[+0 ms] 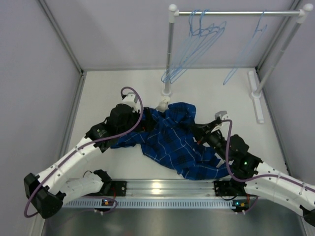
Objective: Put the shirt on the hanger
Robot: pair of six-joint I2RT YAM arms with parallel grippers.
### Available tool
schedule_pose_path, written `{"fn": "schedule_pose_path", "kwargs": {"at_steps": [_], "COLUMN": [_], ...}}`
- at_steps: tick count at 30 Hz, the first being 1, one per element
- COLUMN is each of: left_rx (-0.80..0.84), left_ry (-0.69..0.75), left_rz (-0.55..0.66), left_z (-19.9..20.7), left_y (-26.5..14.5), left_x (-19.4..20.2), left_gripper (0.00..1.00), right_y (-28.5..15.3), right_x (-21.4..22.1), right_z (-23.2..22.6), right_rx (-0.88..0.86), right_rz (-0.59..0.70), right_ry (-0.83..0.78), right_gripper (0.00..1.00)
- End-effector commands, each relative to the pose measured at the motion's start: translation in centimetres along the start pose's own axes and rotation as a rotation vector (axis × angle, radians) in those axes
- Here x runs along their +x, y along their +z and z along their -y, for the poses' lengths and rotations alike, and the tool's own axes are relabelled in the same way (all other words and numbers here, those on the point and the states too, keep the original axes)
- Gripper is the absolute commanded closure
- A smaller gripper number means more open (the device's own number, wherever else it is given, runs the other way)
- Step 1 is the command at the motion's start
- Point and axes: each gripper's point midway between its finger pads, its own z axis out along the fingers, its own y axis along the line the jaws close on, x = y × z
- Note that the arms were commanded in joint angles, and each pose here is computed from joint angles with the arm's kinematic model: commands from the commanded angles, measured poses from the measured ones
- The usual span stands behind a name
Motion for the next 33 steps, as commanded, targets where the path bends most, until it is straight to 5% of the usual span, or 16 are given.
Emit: {"fn": "schedule_pose_path", "kwargs": {"at_steps": [1, 10, 18, 19, 22, 23, 33], "left_rx": [-0.049, 0.020, -0.001, 0.024, 0.106, 0.110, 0.041], "left_ry": [-0.133, -0.193, -0.190, -0.195, -0.185, -0.170, 0.178], "left_rz": [0.025, 0.107, -0.108, -0.094, -0.087, -0.065, 0.341], "left_z": [-0.5, 1.8, 1.3, 1.7, 3.1, 3.2, 2.8], "left_y": [0.8, 3.6, 9.4, 9.8, 9.6, 9.4, 0.8], "left_x": [0.0, -3.0, 2.7, 2.4, 2.1, 1.5, -11.3], "left_gripper": [0.02, 0.05, 0.20, 0.24, 0.92, 1.00, 1.00], "right_y": [0.0, 0.3, 0.0, -0.1, -0.2, -0.2, 1.3], "right_x": [-1.9, -0.6, -1.2, -1.1, -0.4, -0.1, 2.0], "right_z": [-1.9, -2.9, -3.0, -3.0, -2.5, -2.3, 2.3], "right_rx": [-0.081, -0.133, -0.147, -0.147, -0.132, -0.124, 0.172], "right_rz": [0.058, 0.024, 0.052, 0.052, 0.039, 0.035, -0.073], "right_ry": [0.001, 0.030, 0.031, 0.030, 0.035, 0.035, 0.009], "right_gripper": [1.00, 1.00, 1.00, 1.00, 1.00, 1.00, 0.95]}}
